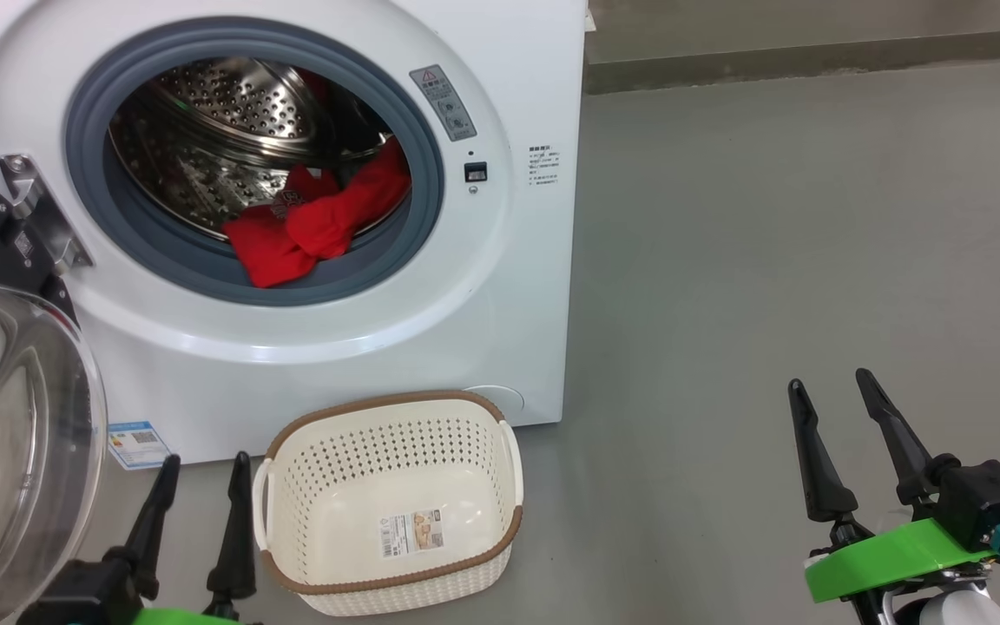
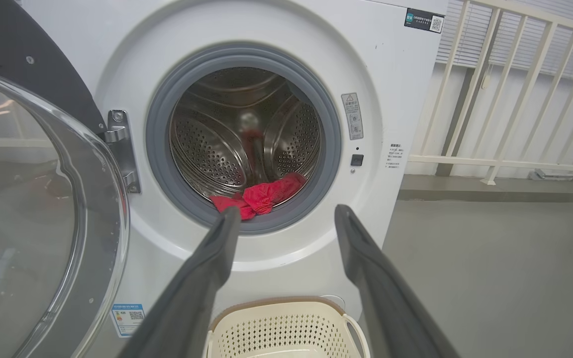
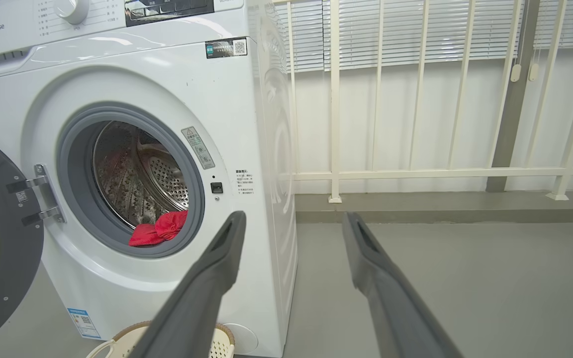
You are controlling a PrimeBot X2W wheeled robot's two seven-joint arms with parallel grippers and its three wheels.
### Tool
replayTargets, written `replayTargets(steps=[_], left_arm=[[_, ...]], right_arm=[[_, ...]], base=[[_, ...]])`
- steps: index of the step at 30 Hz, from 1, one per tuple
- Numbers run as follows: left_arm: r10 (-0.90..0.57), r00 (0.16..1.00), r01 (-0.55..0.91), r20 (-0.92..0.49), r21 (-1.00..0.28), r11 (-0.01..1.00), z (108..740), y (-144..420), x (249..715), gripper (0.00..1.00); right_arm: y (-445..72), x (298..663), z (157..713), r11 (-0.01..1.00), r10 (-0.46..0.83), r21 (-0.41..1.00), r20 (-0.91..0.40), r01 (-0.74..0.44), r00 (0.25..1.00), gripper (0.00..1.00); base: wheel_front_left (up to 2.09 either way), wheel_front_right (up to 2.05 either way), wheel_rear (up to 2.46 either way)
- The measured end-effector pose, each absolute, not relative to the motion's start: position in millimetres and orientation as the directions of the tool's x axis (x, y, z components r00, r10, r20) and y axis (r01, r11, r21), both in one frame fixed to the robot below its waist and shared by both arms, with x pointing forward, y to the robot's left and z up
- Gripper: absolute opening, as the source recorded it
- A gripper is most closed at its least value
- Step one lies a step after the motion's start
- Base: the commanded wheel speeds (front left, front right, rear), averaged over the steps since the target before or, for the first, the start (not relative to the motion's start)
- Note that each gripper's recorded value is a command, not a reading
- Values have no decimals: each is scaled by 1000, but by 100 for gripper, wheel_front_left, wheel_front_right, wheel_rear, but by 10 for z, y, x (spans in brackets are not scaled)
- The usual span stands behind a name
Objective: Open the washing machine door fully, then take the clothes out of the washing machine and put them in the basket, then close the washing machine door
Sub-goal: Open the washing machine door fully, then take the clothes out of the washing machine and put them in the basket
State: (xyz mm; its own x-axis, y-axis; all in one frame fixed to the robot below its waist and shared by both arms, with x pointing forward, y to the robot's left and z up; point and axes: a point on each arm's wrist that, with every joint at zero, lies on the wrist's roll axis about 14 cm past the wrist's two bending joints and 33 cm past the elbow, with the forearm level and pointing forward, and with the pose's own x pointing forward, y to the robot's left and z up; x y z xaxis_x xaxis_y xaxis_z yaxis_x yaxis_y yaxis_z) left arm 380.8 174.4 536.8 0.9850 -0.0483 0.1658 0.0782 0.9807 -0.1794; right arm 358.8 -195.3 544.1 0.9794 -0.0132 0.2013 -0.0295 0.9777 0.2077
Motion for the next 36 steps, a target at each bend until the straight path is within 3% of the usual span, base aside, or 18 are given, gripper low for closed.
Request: replayTargets(steps=[28, 36], left_arm=[[-52, 989, 82, 141, -215, 973, 5270, 1719, 3723, 100], [-36, 992, 58, 120, -185, 981, 5213, 1765, 3703, 100]], right_arm=[[-1990, 3542, 5384, 978, -26, 206, 185, -13, 982, 100], [-1967, 3536, 5398, 978, -19, 206, 190, -21, 982, 100]], base=[[0, 0, 0], [71, -71, 0]])
